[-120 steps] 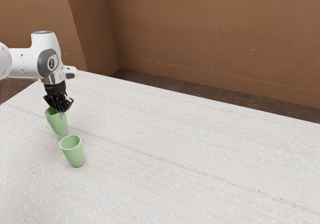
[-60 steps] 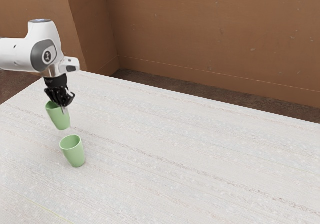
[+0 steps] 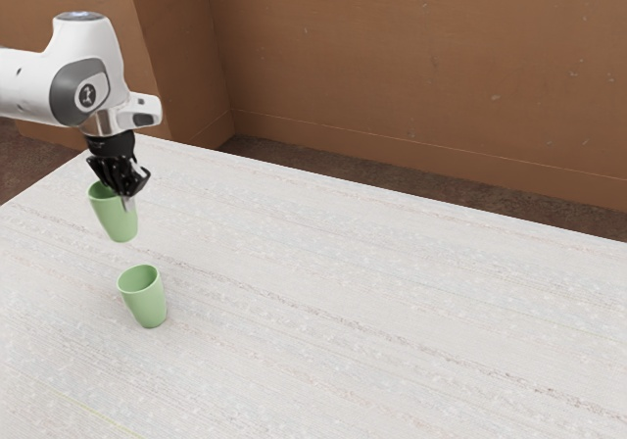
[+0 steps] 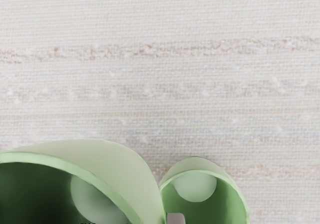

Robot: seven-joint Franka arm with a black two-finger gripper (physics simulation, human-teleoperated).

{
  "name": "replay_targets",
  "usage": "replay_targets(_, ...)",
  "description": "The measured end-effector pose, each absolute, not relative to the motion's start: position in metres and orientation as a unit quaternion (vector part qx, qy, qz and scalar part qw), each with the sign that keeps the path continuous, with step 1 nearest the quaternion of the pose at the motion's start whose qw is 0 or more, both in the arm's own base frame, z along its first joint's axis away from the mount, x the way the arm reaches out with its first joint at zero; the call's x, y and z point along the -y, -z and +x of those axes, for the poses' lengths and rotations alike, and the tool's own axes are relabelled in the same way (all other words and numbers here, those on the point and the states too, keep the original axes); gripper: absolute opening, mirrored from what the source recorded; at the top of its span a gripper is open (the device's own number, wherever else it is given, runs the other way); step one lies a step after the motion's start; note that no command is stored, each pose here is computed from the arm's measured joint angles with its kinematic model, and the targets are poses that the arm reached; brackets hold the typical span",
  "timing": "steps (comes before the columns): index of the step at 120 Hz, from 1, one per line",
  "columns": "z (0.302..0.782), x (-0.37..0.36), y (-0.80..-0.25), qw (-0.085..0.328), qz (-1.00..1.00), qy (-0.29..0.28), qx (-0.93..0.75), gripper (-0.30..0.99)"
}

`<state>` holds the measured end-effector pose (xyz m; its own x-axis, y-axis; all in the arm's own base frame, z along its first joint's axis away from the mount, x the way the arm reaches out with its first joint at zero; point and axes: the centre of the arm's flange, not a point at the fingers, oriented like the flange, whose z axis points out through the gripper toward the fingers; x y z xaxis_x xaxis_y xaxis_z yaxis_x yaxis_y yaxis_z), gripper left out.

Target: Place the left cup onto the right cup

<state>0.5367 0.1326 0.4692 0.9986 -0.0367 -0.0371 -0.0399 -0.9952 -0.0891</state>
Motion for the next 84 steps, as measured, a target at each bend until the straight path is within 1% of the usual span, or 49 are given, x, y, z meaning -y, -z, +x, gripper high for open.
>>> replay_targets(30, 0.522, -0.106, -0.464, 0.047, -0.998, -0.033, -0.021, -0.08)
replay_targets(84, 0.513, -0.093, -0.453, 0.051, -0.998, -0.044, -0.001, -0.09)
